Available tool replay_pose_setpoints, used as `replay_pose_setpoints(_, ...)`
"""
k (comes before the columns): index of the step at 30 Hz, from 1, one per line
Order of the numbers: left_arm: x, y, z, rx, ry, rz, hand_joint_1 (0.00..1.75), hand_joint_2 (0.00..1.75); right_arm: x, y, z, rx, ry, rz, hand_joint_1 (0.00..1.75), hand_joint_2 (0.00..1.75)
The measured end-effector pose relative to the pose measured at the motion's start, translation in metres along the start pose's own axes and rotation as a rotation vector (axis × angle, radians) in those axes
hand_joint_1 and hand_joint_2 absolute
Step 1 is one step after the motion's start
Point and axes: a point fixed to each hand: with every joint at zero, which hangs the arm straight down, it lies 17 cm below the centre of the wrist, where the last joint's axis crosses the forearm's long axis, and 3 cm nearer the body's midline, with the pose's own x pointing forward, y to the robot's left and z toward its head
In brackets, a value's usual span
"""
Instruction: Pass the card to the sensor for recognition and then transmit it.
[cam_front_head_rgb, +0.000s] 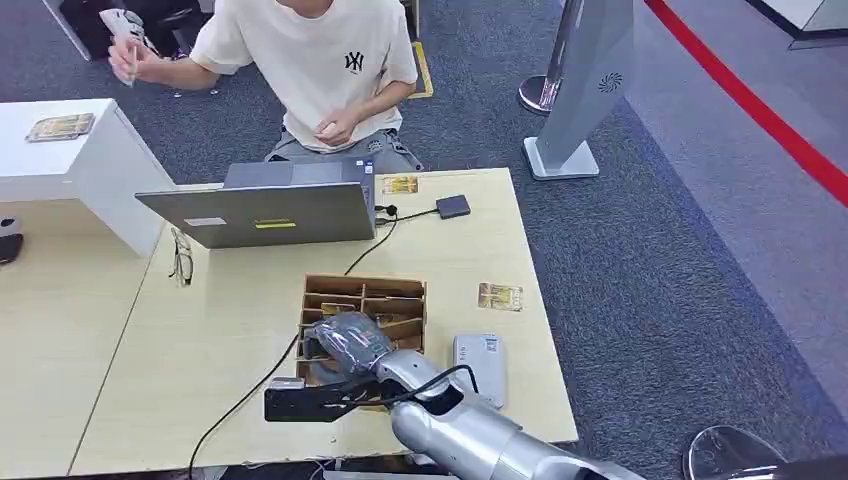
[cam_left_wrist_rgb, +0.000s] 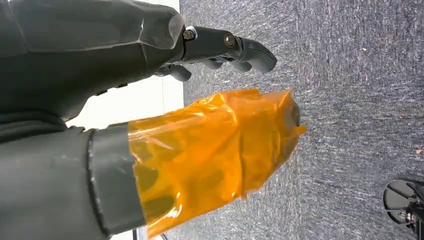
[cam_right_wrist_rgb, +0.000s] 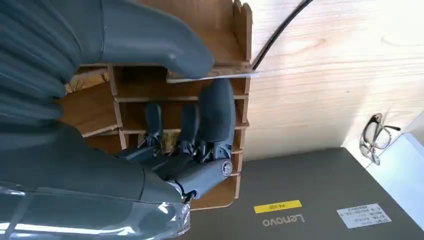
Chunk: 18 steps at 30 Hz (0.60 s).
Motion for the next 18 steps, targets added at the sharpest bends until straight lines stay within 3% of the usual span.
replay_pose_setpoints(4, 0.0001, -0.0001, 0.0, 0.0, 0.0, 0.0, 0.0, 0.0, -0.0004, -0.0031, -0.0013, -0.004, -0.001, 0.012, 1.43, 1.75)
replay_pose_setpoints(18, 0.0007, 0.0036, -0.0007, 0.004, -0.004, -0.001, 0.0, 0.0, -0.0031, -0.0041, -0.0023, 0.003, 0.006, 0.024, 1.47, 1.75)
